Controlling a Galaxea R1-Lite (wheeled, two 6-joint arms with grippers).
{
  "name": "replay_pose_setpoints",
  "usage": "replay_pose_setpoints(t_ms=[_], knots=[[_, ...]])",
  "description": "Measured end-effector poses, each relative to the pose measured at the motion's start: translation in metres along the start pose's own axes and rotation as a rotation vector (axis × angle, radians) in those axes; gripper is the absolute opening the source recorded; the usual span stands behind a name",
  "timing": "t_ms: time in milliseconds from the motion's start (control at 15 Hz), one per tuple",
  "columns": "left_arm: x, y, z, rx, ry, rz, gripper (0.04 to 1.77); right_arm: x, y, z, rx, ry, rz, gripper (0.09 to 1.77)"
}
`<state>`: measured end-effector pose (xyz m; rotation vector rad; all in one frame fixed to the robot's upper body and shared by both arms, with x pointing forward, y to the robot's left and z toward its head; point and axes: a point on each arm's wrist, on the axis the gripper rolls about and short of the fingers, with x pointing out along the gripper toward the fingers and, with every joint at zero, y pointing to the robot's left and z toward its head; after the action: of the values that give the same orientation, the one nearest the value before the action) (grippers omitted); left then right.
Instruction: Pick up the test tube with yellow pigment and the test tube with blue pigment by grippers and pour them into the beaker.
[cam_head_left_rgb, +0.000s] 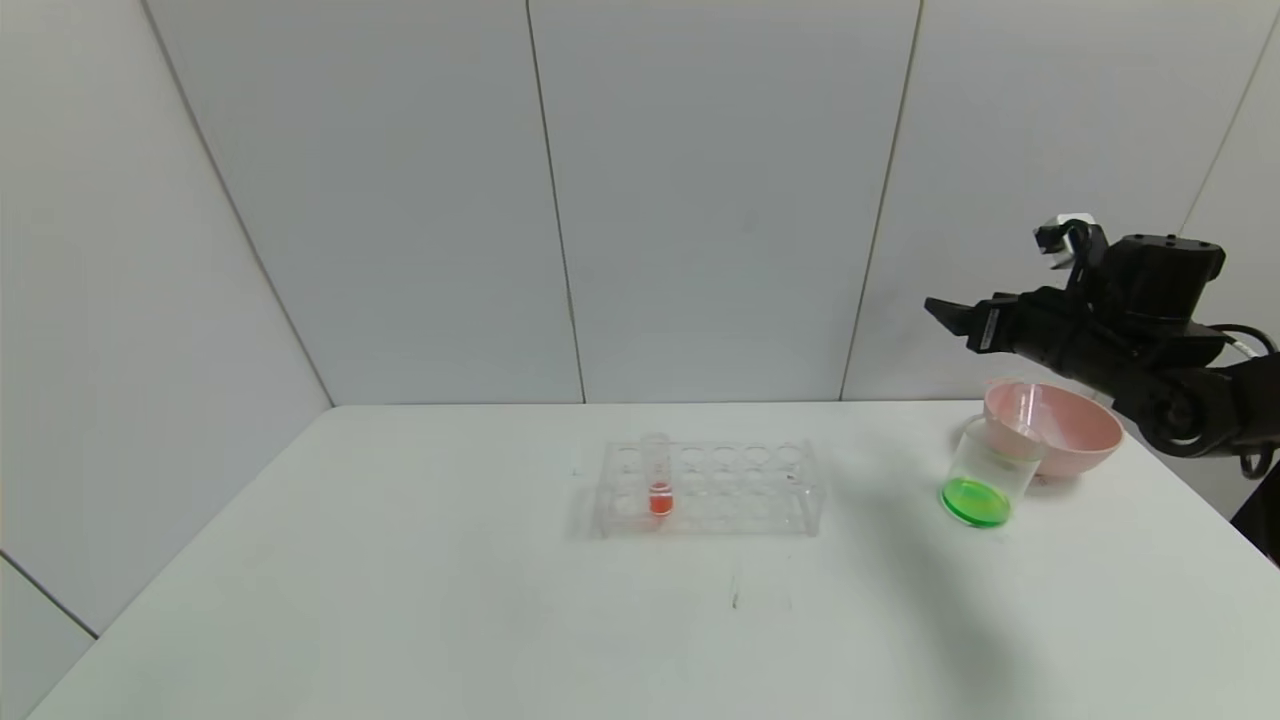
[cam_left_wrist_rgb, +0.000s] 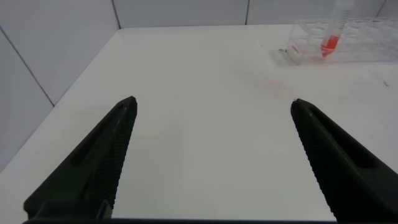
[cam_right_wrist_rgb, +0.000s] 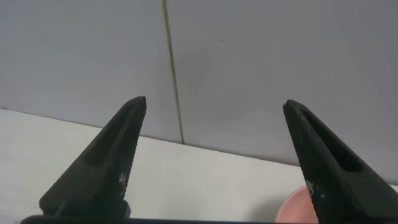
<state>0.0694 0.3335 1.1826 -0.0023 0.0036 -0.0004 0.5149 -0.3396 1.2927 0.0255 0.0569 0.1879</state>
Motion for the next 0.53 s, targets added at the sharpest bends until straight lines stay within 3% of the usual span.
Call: replay_pose_setpoints(t_ms=[267,533], knots=[[0.000,0.000,0.000,0.000,0.000,0.000,1.76,-0.038,0.027,0.024,-0.003,-0.037,0.024,1.63],[0.000,0.000,0.000,0.000,0.000,0.000,1.76,-0.107,0.041,0.048,-0.007,-0.126,0.034,1.66]])
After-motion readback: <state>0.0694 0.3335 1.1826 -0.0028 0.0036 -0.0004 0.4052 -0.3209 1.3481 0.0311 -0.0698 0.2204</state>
